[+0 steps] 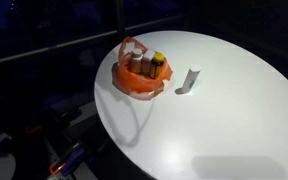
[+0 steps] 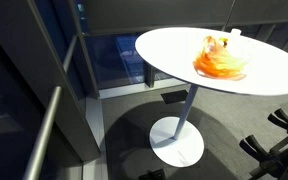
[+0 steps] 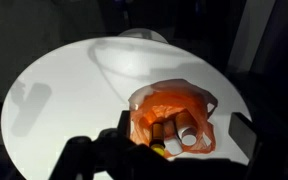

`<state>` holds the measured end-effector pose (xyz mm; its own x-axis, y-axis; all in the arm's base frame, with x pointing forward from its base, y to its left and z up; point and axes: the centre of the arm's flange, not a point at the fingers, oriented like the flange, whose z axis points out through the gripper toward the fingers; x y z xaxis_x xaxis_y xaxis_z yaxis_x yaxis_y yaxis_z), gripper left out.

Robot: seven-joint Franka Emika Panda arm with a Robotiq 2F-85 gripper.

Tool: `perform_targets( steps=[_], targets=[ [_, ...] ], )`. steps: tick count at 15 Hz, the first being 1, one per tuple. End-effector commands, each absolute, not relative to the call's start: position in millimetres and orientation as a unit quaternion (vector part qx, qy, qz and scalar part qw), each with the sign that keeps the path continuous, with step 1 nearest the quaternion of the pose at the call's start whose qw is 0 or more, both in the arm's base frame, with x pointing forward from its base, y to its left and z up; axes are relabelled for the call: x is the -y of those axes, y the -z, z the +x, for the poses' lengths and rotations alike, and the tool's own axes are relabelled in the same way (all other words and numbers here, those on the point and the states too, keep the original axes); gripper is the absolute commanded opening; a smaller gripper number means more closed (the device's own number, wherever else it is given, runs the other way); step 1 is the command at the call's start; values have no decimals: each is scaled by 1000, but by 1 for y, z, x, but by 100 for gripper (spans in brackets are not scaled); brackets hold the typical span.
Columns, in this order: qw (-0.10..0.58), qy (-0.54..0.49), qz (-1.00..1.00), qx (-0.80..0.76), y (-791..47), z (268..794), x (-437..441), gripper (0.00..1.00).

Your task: Remove the brown bottle from the plastic bag

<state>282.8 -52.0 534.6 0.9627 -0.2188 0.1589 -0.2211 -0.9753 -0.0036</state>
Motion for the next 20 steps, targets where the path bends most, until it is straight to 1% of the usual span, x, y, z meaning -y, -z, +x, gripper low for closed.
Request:
perform_targets(
  steps=[1,5,11,20],
  targets=[
    [7,-79,991,111,-535,283,52,100],
    [6,-77,991,112,-536,285,53,100],
    [-3,-71,991,114,-557,303,57,100],
    [-12,-12,993,116,-576,359,62,100]
  ],
)
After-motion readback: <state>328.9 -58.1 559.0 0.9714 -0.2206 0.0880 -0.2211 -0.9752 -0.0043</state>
